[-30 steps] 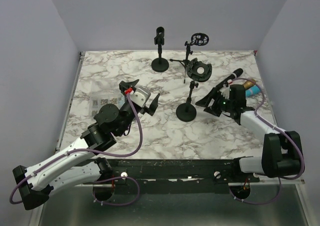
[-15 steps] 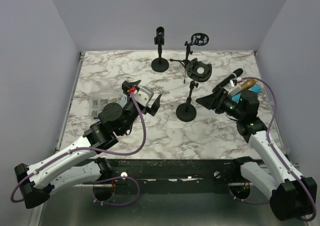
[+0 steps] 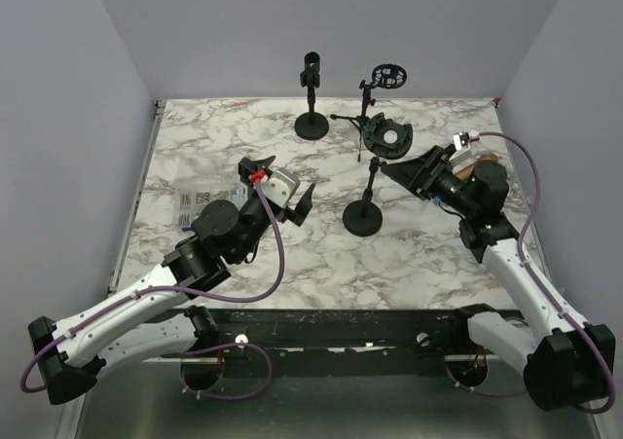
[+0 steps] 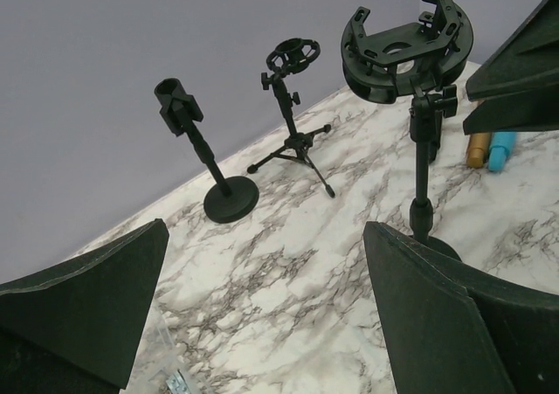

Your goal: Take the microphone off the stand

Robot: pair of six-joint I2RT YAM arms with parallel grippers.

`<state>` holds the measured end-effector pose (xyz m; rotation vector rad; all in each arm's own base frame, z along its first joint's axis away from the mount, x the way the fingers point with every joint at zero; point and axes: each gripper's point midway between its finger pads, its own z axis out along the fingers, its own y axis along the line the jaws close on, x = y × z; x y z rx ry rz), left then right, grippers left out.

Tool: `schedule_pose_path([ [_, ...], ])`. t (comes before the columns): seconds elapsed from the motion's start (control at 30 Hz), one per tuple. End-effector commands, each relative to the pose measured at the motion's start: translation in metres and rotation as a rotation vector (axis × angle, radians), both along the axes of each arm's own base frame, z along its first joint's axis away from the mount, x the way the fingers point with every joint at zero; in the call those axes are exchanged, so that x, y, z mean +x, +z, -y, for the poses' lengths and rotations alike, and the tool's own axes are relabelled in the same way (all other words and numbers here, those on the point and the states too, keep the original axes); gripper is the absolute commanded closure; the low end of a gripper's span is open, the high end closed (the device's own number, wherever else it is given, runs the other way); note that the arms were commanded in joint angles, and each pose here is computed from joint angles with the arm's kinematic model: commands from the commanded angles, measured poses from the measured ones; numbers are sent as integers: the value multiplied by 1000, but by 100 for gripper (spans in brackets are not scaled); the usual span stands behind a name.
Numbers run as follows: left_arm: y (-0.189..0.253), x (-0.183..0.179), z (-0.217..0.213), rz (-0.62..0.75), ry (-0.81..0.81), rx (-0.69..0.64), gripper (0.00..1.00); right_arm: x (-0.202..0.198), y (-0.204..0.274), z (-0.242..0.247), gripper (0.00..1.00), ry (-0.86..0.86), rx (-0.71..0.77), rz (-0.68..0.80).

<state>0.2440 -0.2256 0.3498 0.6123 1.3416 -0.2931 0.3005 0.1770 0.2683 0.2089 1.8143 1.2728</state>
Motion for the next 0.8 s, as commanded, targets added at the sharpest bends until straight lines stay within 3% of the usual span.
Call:
schedule_pose_path([
  [0.0,11,-5,2,8,-23,-28,1,6,33,-4,14,9,63,71],
  [0.2,12,-7,2,9,-31,-33,1,17,33,-7,15,-10,98,40],
  [0.77,17,-9,0,21,-32,-41,1,34,6,-31,53,-43,62,-14],
])
